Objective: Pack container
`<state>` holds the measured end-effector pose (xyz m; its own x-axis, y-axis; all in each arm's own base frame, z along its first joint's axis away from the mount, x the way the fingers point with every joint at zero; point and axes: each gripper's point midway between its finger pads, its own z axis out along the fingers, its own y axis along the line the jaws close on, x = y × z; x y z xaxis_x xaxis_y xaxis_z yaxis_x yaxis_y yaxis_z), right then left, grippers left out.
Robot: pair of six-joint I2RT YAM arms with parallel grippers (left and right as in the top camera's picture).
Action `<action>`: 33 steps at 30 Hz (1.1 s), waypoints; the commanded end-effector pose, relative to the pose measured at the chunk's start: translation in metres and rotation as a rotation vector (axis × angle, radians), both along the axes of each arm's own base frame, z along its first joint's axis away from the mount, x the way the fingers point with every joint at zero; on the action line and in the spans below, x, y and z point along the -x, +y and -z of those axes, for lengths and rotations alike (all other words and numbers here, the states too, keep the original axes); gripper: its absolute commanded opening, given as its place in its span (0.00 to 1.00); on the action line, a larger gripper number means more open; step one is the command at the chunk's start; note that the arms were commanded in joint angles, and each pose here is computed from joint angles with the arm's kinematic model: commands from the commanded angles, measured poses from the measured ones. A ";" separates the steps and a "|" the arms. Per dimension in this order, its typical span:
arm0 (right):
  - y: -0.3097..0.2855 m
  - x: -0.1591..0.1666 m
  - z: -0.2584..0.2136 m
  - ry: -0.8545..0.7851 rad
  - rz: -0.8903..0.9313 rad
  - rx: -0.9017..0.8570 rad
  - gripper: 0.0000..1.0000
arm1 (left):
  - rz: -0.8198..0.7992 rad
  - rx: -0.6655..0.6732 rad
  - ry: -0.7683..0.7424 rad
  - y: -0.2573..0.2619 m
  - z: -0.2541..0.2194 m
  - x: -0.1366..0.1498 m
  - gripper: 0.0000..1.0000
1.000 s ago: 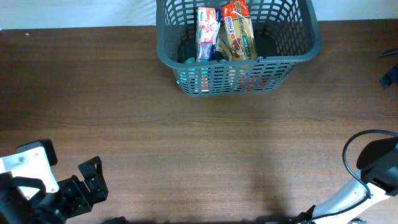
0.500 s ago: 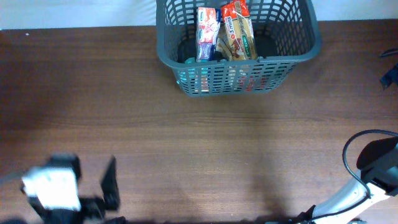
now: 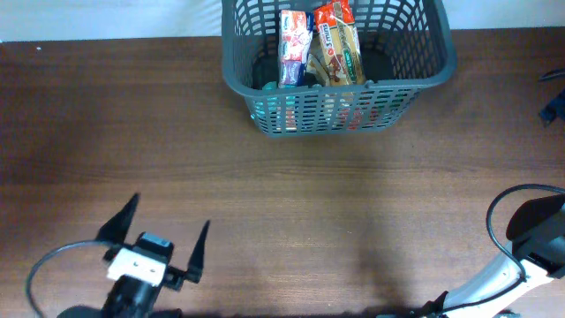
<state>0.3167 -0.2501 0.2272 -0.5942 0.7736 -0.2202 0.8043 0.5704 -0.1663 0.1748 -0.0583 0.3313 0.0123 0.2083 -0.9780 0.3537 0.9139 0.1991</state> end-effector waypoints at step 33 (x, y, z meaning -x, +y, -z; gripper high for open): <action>0.000 0.000 0.002 -0.002 0.012 -0.002 0.99 | -0.207 0.207 -0.058 0.030 0.113 -0.060 0.99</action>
<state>0.3168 -0.2502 0.2272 -0.5944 0.7734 -0.2205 0.8042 0.5707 -0.1662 0.2311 -0.0357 0.2297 0.0702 0.0261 -0.9972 0.1910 0.9808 0.0391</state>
